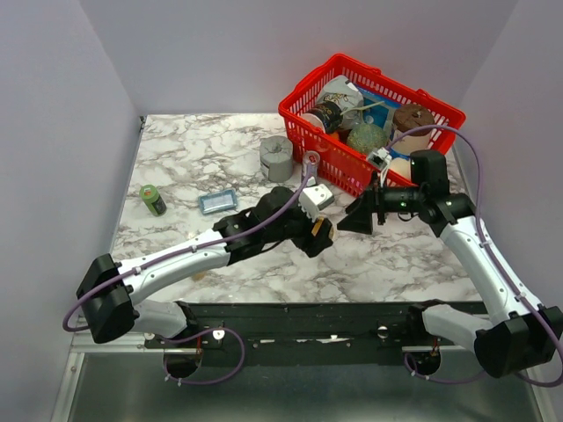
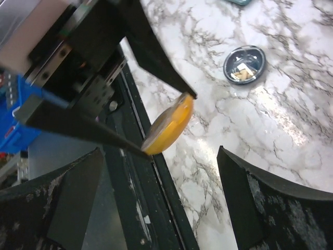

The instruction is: Sort the pills into containers

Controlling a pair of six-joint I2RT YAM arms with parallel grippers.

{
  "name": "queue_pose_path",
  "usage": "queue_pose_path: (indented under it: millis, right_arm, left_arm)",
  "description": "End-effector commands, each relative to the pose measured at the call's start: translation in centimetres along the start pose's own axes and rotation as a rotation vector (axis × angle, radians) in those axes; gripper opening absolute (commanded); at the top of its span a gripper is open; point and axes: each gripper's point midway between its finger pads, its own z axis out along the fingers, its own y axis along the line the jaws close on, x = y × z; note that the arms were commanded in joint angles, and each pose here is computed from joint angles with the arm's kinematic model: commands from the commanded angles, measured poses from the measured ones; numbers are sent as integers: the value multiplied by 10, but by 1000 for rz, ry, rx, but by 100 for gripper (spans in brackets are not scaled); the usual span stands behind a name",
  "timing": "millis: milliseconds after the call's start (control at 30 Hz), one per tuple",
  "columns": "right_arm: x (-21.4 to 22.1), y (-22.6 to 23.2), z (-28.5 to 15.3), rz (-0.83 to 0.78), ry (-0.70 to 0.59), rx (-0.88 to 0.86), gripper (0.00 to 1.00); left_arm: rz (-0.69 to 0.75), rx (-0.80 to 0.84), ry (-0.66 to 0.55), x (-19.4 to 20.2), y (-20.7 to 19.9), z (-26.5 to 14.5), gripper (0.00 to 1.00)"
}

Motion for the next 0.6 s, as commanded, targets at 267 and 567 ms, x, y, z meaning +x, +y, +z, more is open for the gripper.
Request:
queue_pose_path:
  millis: [267, 567]
  right_arm:
    - [16, -21, 24, 236, 47, 100, 99]
    - [27, -24, 36, 268, 95, 115, 91]
  left_arm:
    - [98, -28, -92, -26, -14, 0, 32]
    - [109, -53, -88, -30, -12, 5, 32]
